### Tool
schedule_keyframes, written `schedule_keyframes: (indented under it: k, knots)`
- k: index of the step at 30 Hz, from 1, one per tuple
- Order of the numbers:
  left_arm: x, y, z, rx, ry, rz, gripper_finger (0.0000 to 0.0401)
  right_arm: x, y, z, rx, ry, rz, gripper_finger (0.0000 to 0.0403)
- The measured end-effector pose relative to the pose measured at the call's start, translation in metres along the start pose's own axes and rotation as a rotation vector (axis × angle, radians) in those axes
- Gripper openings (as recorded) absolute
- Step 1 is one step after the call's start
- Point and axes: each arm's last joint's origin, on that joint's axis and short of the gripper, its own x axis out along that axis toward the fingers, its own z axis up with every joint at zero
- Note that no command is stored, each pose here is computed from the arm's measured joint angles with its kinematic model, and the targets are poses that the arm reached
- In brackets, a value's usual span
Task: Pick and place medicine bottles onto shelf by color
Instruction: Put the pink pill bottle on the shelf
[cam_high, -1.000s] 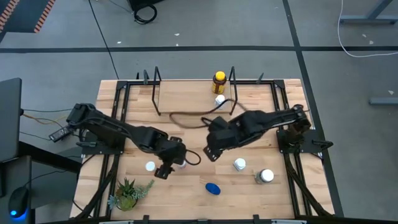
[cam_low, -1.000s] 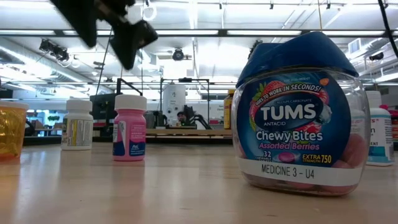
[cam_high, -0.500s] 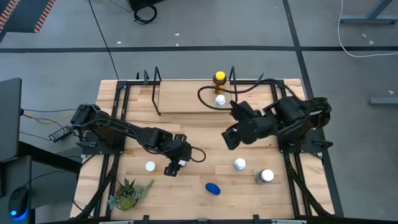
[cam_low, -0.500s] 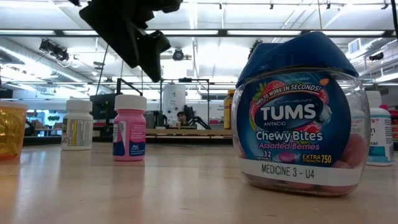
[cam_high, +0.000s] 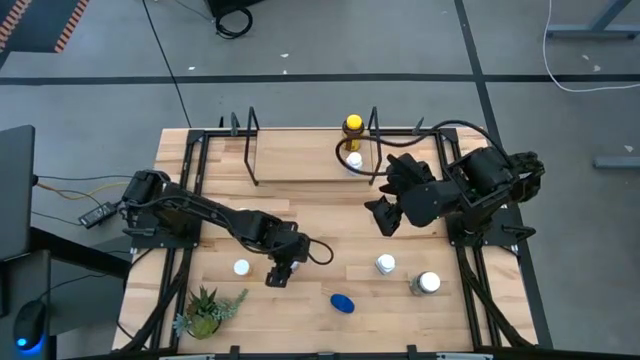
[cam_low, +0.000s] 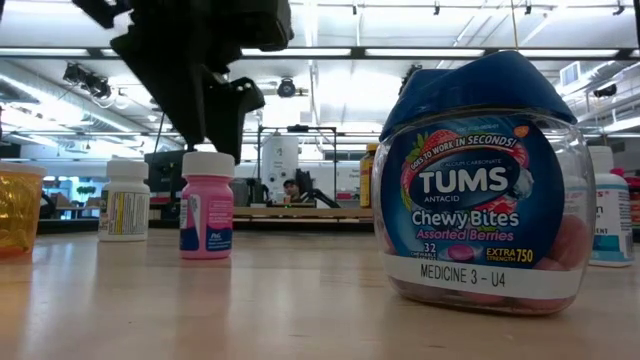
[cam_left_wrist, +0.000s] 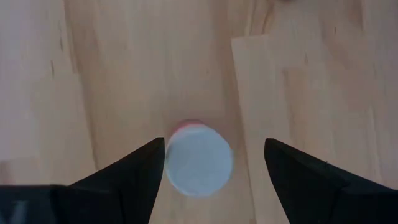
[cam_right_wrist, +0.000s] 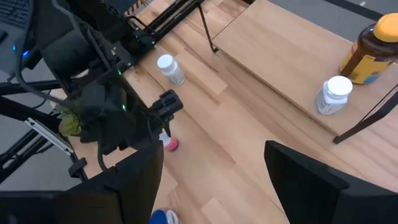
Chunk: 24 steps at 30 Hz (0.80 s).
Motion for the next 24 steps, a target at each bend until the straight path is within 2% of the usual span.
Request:
schedule_keyframes:
  k: [12,17,24]
  knots:
    - [0.019,0.000,-0.007,0.056,0.112,0.027,0.0282,-0.001,0.000,0.000,0.061,-0.055,-0.023,0.0284]
    - [0.021,0.002,-0.006,0.066,0.101,0.031,0.0278,-0.001,0.000,0.000,0.095,-0.061,-0.025,0.0284]
    - [0.021,0.006,-0.004,0.067,0.089,0.032,0.0252,-0.001,0.001,-0.001,0.101,-0.028,-0.008,0.0284]
